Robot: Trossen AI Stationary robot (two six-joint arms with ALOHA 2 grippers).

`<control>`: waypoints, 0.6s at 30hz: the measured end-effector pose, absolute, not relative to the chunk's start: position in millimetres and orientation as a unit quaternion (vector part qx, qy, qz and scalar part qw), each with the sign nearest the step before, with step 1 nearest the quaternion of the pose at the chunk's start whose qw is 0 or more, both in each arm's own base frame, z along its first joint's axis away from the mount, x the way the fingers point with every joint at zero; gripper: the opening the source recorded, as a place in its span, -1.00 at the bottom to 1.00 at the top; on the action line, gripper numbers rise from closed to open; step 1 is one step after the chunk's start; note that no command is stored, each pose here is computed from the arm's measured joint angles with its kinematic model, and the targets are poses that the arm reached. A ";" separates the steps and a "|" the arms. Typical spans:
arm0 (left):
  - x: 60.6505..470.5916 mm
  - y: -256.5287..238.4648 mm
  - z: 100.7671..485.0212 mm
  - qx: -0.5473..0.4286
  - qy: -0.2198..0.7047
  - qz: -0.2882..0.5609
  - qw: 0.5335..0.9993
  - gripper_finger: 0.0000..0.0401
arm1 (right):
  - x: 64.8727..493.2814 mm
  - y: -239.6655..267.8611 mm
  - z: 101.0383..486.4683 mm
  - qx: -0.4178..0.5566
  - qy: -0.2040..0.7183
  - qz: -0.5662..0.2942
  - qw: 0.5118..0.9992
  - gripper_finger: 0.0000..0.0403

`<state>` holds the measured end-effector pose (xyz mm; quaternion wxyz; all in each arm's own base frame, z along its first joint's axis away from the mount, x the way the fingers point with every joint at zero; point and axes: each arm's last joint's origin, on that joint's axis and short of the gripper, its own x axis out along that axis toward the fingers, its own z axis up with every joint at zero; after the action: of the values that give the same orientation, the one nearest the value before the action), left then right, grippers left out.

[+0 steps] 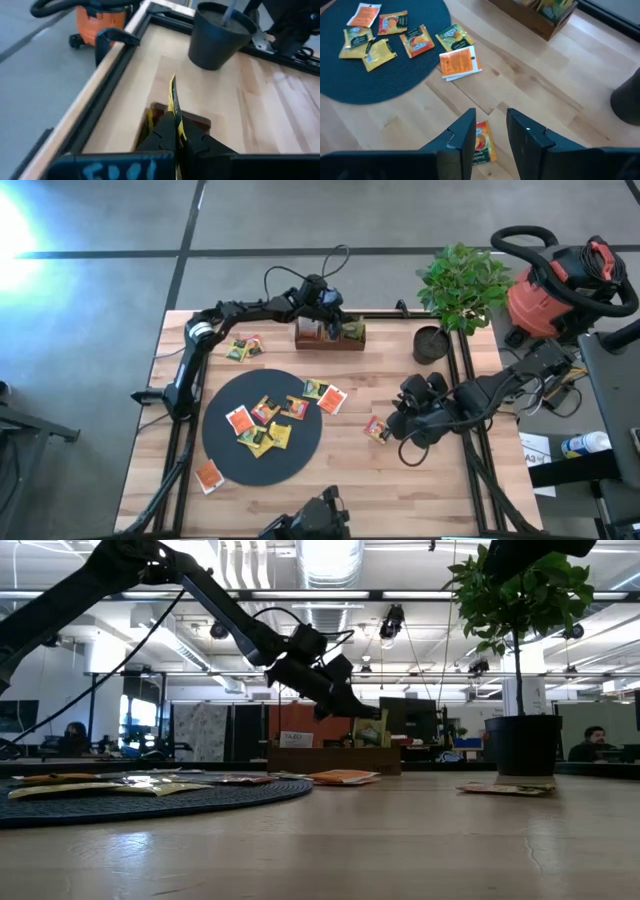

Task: Pick & Place Tea
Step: Put the green tea bag into the right section of the wooden organizer

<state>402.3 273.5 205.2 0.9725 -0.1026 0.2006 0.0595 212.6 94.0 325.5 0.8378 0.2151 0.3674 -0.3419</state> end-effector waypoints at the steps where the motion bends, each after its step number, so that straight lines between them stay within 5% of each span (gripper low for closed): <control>1: 401.7 272.9 202.9 -0.105 0.202 0.057 0.972 -1.00 | 213.2 92.6 325.4 0.214 0.367 -0.344 0.837 -0.49; 18: 401.2 269.0 168.6 -0.111 0.170 0.038 0.978 -1.00 | 217.9 79.9 325.4 0.230 0.365 -0.367 0.825 -0.51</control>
<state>401.2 269.0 168.6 0.9784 -0.1105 0.1704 0.0379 217.9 79.9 325.4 0.8245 0.2296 0.3647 -0.3666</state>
